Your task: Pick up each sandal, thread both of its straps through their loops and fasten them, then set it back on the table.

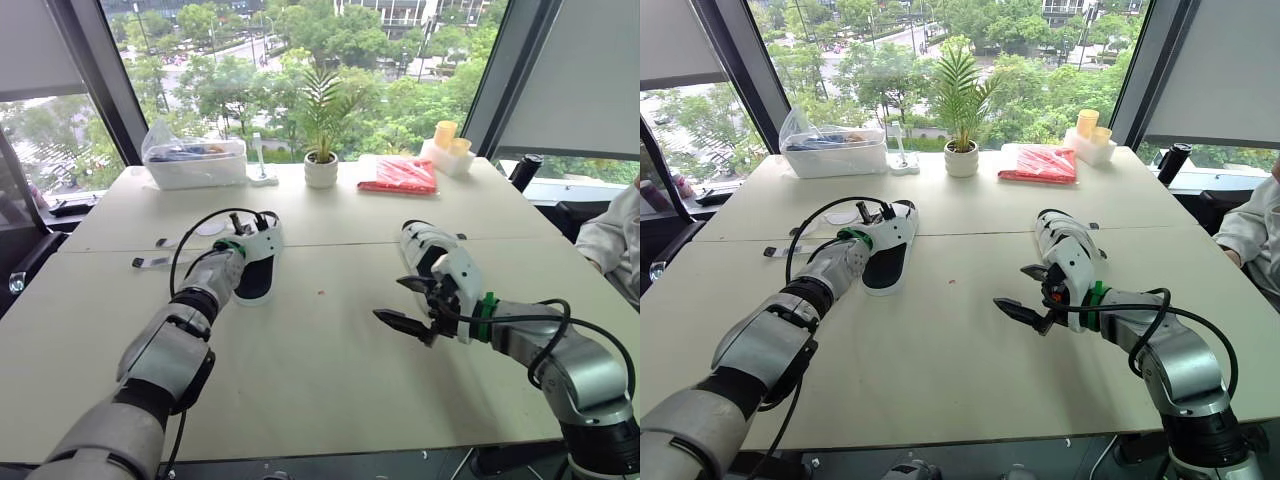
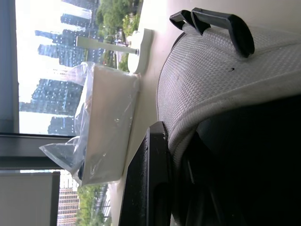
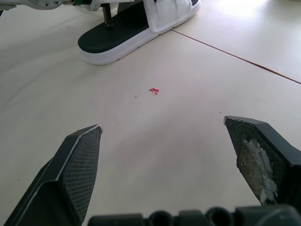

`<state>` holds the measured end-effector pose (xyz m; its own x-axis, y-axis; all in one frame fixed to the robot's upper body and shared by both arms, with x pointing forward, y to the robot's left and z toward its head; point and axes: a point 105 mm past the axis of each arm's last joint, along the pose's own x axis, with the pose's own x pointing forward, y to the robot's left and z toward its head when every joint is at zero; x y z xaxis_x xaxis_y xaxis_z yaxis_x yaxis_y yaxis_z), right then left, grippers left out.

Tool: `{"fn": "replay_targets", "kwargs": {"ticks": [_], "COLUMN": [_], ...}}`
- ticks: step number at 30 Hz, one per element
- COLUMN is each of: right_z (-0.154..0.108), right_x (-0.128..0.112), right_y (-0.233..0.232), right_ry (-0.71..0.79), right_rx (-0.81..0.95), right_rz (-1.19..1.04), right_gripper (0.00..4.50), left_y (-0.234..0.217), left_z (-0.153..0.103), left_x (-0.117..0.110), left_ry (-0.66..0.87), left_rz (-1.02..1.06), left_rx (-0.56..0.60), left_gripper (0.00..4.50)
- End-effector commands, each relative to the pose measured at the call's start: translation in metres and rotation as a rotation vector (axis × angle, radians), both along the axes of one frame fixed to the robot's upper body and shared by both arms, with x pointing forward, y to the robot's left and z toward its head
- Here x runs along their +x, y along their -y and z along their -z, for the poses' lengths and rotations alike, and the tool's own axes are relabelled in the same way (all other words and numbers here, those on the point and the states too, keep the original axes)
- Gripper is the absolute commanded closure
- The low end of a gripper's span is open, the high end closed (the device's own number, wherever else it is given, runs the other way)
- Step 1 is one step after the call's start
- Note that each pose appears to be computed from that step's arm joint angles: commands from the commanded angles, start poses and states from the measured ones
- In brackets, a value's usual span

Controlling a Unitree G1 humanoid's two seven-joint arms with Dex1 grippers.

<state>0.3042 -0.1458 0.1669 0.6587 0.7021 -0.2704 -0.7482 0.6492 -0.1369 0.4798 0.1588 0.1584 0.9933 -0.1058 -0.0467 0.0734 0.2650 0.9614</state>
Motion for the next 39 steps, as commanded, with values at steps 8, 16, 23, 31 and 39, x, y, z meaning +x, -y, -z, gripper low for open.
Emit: {"fn": "replay_targets", "kwargs": {"ticks": [8, 16, 23, 31, 39], "right_z": [-0.029, -0.068, -0.075, -0.064, -0.063], "right_x": [0.002, 0.012, 0.013, 0.012, 0.012], "right_y": [0.019, 0.055, 0.058, 0.053, 0.049], "right_ry": [0.083, 0.154, 0.169, 0.154, 0.161], "right_rx": [0.018, 0.111, 0.131, 0.108, 0.105], "right_rz": [0.042, 0.132, 0.145, 0.148, 0.146], "right_gripper": [0.0, 0.0, 0.0, 0.0, 0.0], "left_y": [0.088, 0.115, 0.116, 0.122, 0.115], "left_z": [-0.045, -0.021, -0.012, 0.0, 0.027], "left_x": [-0.047, -0.131, -0.167, -0.185, -0.18], "left_ry": [0.123, 0.023, 0.013, 0.013, -0.141], "left_rz": [0.691, 1.282, 1.511, 1.625, 1.567], "left_rx": [-0.052, 0.138, 0.252, 0.325, 0.365], "left_gripper": [4.48, 4.48, 4.48, 4.48, 2.98]}}
